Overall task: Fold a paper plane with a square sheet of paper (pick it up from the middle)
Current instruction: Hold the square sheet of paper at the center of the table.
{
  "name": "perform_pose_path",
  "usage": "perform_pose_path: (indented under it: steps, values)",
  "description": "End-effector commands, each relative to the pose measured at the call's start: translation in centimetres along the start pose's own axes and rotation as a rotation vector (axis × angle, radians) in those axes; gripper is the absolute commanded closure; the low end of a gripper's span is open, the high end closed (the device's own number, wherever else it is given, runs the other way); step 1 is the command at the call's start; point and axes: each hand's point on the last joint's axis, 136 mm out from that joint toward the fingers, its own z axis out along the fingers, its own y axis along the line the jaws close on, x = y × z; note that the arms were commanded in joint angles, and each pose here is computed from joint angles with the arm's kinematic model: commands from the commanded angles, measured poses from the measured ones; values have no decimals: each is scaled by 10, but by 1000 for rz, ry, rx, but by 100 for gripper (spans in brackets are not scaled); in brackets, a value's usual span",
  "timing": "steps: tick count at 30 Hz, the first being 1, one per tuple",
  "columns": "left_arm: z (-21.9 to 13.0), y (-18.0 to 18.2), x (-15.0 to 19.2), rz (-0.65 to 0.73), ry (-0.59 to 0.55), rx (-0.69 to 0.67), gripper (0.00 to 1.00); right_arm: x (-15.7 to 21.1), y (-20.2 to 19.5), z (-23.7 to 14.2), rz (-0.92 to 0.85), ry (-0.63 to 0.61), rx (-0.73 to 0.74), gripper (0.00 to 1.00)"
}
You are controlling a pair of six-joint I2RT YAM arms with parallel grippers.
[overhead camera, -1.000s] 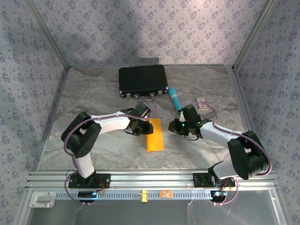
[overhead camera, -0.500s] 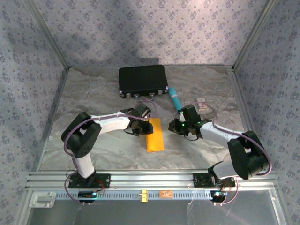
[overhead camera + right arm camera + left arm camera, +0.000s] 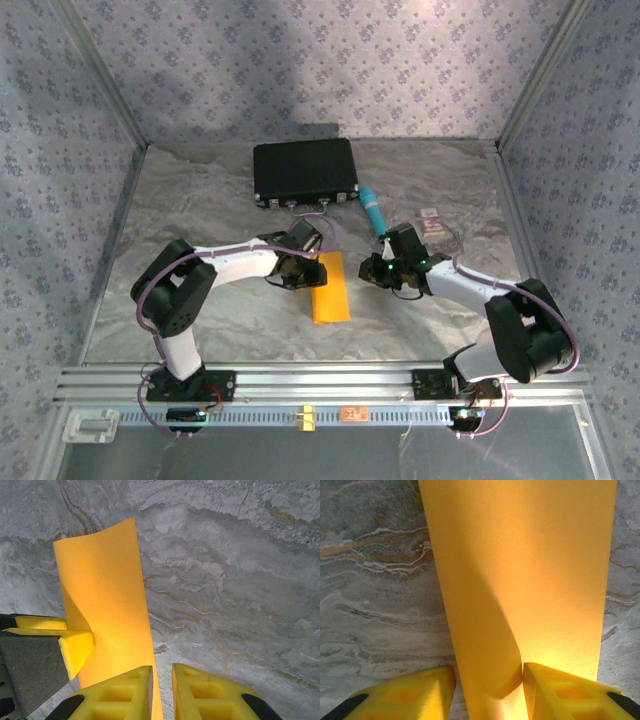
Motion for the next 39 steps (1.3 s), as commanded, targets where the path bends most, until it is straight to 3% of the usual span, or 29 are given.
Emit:
perform_pose_path:
  steps: [1, 14, 23, 39]
  values:
    - [23, 31, 18, -11, 61, -117, 57, -5, 9, 1, -24, -4, -16, 81]
    - [23, 29, 17, 4, 54, -110, 56, 1, 21, 10, -50, 45, -63, 83]
    - [23, 29, 17, 4, 55, -114, 56, 11, 34, 34, -91, 109, -59, 100]
    - [25, 32, 19, 3, 57, -119, 56, 23, 43, 60, -118, 170, -51, 100]
